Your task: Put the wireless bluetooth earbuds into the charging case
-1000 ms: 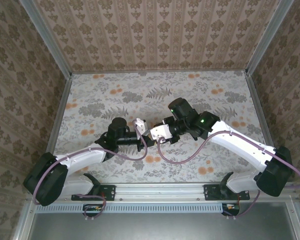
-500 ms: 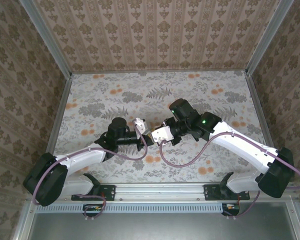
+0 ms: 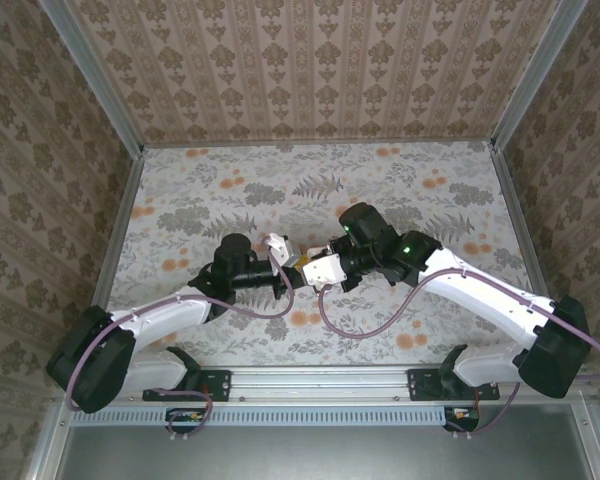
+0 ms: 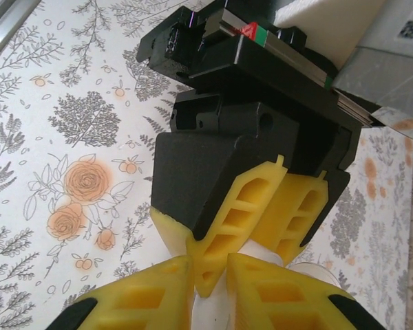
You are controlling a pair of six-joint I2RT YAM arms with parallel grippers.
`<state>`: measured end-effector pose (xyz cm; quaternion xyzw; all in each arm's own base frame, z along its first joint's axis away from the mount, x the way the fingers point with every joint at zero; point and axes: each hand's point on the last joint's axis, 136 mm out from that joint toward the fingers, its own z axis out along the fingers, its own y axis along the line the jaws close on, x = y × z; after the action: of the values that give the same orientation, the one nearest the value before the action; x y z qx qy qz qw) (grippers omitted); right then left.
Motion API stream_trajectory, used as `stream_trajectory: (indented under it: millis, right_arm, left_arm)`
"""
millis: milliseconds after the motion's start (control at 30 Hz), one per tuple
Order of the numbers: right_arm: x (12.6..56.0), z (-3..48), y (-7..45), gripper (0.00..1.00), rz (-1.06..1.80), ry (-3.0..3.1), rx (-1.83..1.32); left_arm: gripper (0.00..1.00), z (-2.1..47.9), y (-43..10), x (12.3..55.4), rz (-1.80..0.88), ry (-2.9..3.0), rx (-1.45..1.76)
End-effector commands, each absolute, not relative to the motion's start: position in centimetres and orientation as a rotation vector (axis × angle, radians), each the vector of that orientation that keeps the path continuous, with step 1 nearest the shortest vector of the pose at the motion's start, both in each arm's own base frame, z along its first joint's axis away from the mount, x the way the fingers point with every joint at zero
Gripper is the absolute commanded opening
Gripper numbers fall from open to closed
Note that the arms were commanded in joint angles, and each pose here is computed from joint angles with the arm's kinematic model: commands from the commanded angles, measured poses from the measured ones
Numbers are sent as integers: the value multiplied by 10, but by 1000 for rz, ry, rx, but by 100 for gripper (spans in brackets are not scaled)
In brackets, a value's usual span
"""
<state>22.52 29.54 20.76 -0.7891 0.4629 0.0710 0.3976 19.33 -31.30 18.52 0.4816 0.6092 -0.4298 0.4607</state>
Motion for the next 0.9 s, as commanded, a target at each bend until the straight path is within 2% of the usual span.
stream_trajectory:
  millis: [0, 200, 267, 500, 600, 733, 867]
  right_arm:
    - [238, 218, 295, 21, 101, 1167, -1933]
    - [251, 214, 290, 22, 137, 1273, -1846]
    - [256, 215, 285, 23, 218, 1356, -1761]
    - [274, 213, 267, 30, 425, 1744, -1401]
    - [287, 210, 251, 30, 488, 1927, -1161]
    - [315, 196, 194, 35, 509, 2244, -606]
    - [310, 164, 141, 39, 495, 2494, -181]
  left_arm:
    - [17, 211, -317, 187, -1091, 1390, 1191]
    - [16, 199, -313, 209, -988, 1492, 1112]
    - [17, 188, -307, 224, -911, 1558, 1059]
    - [17, 181, -302, 234, -860, 1588, 1025]
    - [17, 180, -301, 237, -839, 1603, 1022]
    - [16, 176, -299, 240, -802, 1650, 1029]
    - [16, 175, -298, 238, -792, 1646, 1043]
